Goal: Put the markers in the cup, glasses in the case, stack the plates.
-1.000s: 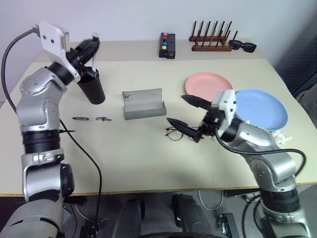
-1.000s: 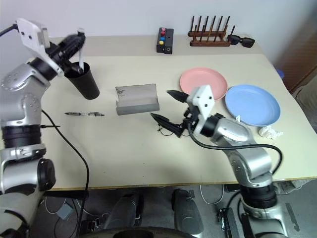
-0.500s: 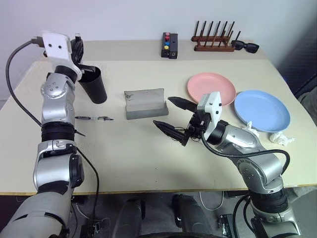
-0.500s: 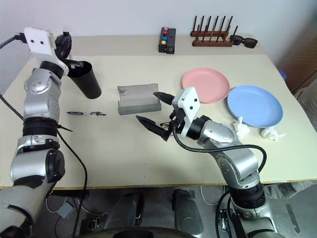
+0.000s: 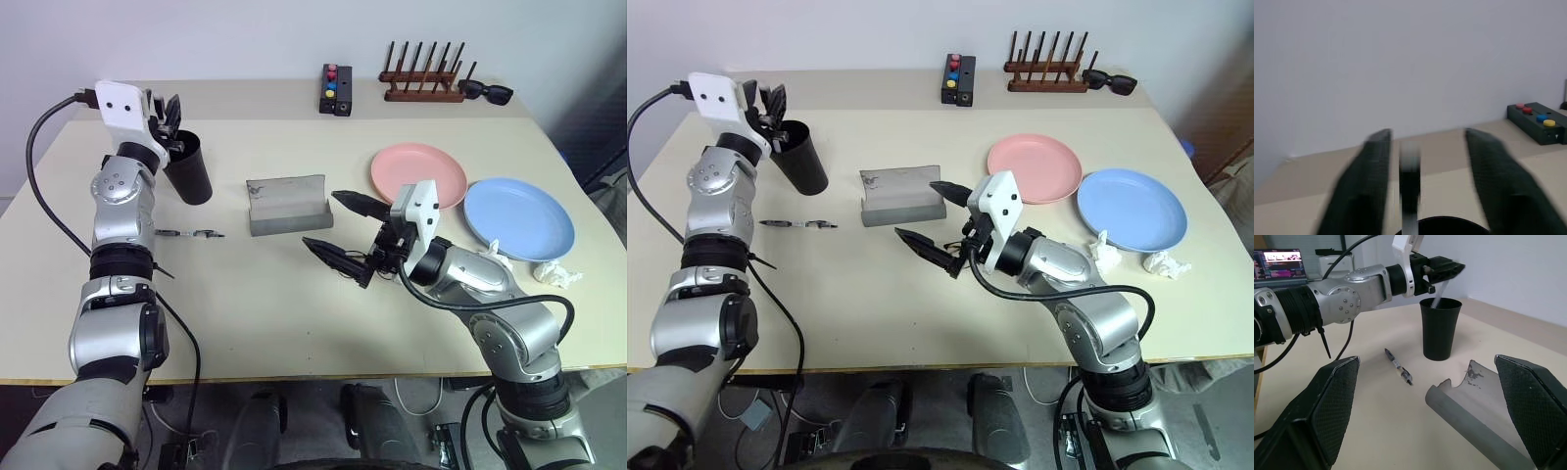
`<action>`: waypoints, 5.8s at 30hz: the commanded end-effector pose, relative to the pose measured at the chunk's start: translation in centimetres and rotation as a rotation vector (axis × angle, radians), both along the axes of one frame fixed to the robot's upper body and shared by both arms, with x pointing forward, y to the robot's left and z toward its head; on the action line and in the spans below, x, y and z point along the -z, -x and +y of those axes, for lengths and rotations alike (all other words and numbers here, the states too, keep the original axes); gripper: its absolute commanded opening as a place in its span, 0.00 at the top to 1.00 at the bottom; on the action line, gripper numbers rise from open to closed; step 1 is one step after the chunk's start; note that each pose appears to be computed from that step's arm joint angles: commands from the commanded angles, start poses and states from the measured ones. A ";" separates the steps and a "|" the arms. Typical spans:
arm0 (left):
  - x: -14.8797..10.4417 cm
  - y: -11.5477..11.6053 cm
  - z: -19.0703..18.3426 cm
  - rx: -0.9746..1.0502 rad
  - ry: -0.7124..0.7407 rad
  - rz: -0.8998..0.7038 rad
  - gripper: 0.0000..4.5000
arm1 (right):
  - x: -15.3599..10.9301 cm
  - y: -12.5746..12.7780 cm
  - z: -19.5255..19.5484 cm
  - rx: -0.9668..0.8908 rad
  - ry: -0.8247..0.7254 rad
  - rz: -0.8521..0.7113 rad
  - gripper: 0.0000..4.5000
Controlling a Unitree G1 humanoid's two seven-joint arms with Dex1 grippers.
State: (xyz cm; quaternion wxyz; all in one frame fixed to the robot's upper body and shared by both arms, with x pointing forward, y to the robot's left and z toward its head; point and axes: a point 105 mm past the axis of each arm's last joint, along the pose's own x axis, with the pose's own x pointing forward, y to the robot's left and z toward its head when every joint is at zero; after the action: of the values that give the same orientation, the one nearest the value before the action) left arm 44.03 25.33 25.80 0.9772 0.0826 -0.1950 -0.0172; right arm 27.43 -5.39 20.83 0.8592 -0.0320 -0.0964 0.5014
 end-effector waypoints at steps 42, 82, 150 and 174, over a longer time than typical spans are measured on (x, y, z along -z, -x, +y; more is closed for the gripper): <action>11.9 5.9 0.8 0.646 -0.970 1.042 0.02 | -0.9 0.5 0.5 -0.040 0.007 -0.043 0.00; -9.3 2.4 0.3 0.229 -0.180 0.003 0.98 | -1.0 0.6 0.5 -0.068 0.026 -0.045 0.00; 10.5 7.9 -11.2 0.859 -0.567 0.652 0.00 | 0.3 -0.9 -4.4 0.123 0.169 -0.060 0.00; 11.6 6.1 -12.2 0.902 -0.717 0.729 0.74 | 0.8 -0.2 -3.4 0.135 0.132 -0.051 0.00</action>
State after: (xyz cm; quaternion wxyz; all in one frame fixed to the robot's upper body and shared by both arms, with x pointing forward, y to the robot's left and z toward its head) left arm 38.16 12.57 12.10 0.7869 0.2927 0.1826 -0.5116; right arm 28.13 -9.28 18.75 0.8916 -0.0987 -0.0524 0.4388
